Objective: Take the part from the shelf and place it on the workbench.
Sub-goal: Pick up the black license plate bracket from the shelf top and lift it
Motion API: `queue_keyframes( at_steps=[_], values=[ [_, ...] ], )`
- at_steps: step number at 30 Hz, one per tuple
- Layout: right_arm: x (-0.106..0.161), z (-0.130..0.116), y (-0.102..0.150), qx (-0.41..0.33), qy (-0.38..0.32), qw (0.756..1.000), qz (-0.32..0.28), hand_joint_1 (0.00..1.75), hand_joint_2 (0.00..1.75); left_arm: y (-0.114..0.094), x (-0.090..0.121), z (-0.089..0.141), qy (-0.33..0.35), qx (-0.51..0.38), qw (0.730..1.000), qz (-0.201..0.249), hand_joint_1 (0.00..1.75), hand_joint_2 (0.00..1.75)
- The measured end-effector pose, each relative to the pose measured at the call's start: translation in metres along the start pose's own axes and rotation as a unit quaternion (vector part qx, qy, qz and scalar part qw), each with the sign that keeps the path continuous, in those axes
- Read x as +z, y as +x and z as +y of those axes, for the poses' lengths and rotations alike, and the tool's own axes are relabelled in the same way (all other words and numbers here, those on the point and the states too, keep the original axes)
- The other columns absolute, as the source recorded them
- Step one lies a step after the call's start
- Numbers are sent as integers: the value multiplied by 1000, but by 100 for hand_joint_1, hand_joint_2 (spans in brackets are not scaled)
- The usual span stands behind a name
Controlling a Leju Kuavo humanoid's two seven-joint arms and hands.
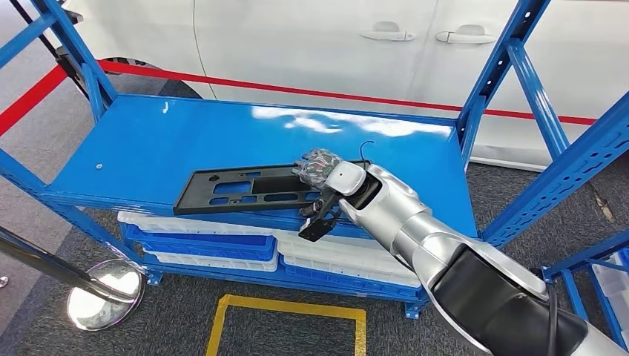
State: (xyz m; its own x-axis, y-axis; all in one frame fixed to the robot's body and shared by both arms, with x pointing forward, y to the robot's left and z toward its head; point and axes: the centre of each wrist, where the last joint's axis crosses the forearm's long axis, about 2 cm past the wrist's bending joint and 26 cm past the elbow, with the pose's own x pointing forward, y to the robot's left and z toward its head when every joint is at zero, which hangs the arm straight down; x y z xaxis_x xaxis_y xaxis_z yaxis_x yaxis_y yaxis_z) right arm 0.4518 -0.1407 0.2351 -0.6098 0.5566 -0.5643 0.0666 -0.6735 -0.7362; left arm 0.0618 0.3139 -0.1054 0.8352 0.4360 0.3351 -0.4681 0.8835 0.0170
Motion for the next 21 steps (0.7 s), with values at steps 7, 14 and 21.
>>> queue_keyframes(
  at_steps=[7,14,21],
  values=[
    [-1,-2,3,-2,-1,1000,-5,0,0,0,0,1,4,0,1000,-1,0,0],
    [-1,-2,5,-3,-1,1000,-9,0,0,1,0,2,6,-1,1000,-2,0,0],
    [-2,-2,6,-3,-1,1000,-10,0,0,1,0,3,6,-1,1000,-2,0,0]
  ],
)
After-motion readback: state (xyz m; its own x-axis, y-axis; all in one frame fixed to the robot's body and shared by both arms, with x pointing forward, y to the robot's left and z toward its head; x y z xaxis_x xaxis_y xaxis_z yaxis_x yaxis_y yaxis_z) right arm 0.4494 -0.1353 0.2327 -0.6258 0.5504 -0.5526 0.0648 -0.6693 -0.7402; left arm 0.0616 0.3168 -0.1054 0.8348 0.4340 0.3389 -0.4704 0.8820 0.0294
